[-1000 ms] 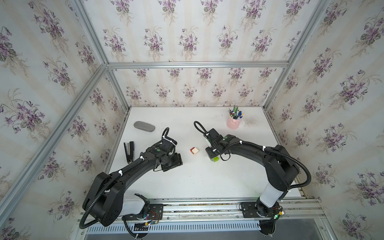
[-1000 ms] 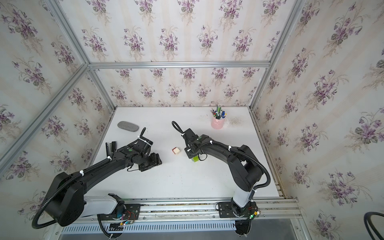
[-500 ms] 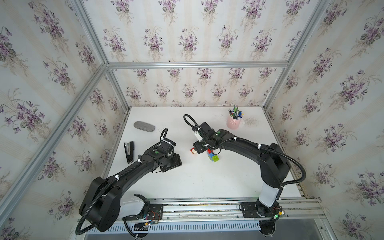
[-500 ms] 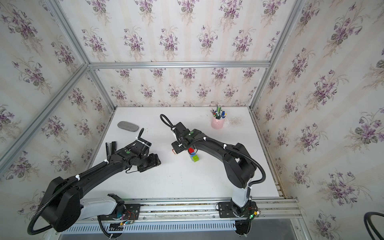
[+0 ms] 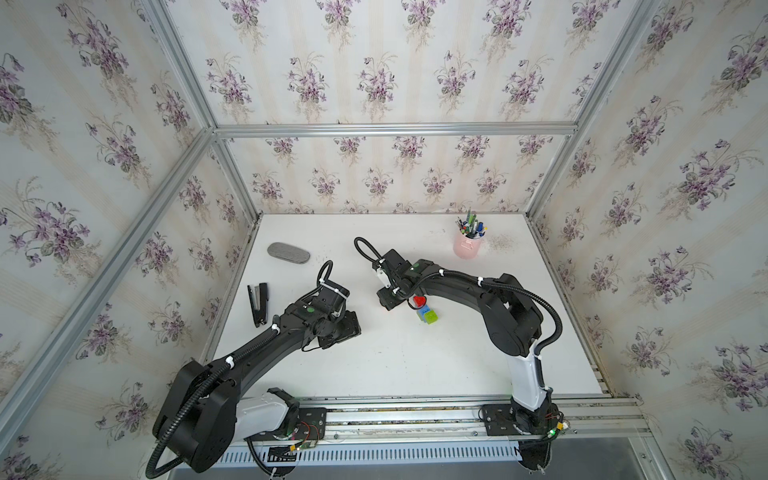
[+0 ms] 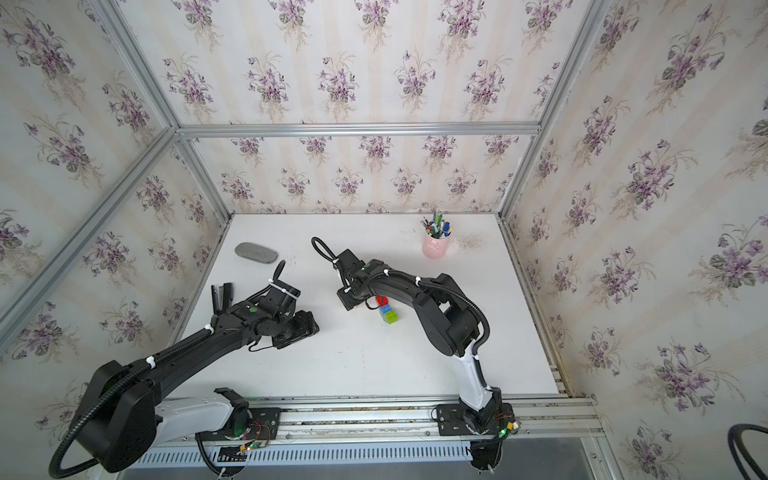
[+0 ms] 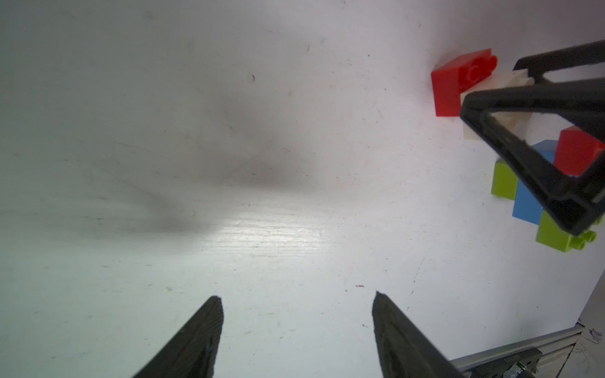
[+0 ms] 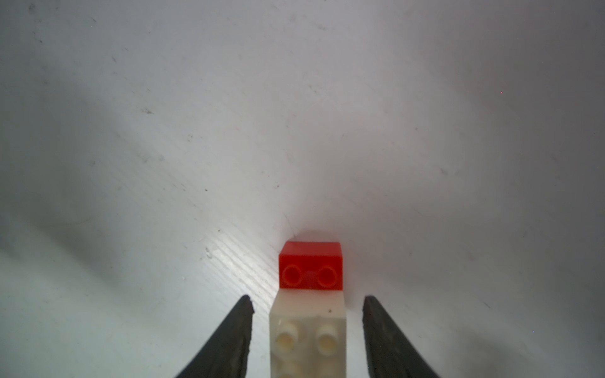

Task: Assemble the letter y with lego
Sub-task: Move the lego brick at the center of the board, then pick up the lego brick from the center of the board.

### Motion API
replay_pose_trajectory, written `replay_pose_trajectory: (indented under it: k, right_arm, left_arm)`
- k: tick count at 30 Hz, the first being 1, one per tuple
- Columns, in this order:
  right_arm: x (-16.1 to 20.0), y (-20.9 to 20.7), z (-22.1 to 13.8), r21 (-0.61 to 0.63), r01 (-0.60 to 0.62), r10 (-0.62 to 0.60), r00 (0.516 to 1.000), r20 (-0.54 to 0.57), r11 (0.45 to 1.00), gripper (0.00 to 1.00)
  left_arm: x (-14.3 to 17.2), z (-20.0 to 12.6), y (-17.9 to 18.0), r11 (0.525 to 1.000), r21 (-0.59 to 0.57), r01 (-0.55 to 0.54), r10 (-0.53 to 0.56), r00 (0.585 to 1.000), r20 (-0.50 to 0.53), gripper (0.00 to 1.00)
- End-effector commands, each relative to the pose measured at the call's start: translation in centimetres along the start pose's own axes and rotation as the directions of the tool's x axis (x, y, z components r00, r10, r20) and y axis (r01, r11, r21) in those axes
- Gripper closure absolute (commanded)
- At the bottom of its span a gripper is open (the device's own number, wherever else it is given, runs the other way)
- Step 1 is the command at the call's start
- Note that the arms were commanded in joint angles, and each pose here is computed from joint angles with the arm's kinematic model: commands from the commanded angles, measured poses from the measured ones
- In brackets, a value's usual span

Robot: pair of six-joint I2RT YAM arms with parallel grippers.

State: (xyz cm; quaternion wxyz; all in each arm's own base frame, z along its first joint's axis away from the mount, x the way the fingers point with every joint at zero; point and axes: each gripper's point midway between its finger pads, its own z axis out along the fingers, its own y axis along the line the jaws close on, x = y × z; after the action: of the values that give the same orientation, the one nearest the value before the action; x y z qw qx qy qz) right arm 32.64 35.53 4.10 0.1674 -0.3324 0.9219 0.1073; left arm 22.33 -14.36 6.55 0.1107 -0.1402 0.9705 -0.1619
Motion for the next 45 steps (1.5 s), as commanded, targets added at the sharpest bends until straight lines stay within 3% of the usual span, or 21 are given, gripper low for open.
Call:
replay_pose_trajectory:
  k: [1,9,15,23,28,32,38,45]
  right_arm:
    - [0.3,0.7,0.2,-0.03,0.015,-0.016,1.0,-0.013,0.999,0.52]
    - [1.4,2.5,0.6,-0.062,0.069,-0.071,0.997,-0.037,0.996,0.66]
    - [3.1,5.4,-0.2,-0.111,0.185,-0.189,0.982,-0.026,0.976,0.69]
    - [6.1,8.0,-0.6,-0.141,0.349,-0.354,0.935,-0.013,0.927,0.67]
    - [6.0,8.6,-1.2,-0.134,0.395,-0.398,0.918,0.005,0.909,0.57]
    - [5.3,8.5,-1.9,-0.113,0.4,-0.399,0.916,0.026,0.91,0.47]
    - [3.7,8.0,-4.4,-0.087,0.344,-0.335,0.937,0.099,0.935,0.45]
    - [1.9,4.0,-8.5,-0.044,0.134,-0.123,0.971,0.204,0.99,0.46]
  left_arm:
    - [-0.1,-0.1,0.4,1.0,-0.012,0.016,-0.016,1.0,0.009,0.27]
    - [0.0,-0.2,0.9,1.0,-0.014,0.025,-0.024,1.0,0.018,0.26]
    - [0.0,-0.4,1.6,0.999,-0.017,0.038,-0.038,0.999,0.027,0.27]
    - [-0.1,-0.3,2.3,0.998,-0.031,0.047,-0.046,0.999,0.025,0.27]
    - [-0.3,-0.1,2.1,0.999,-0.032,0.041,-0.04,0.999,0.019,0.27]
    - [-0.4,0.0,1.9,0.999,-0.032,0.036,-0.036,0.999,0.012,0.27]
    - [-0.6,0.4,0.8,1.0,0.01,0.008,-0.008,1.0,0.004,0.27]
    - [-1.3,1.5,-1.6,0.993,0.116,-0.035,0.037,0.999,-0.011,0.26]
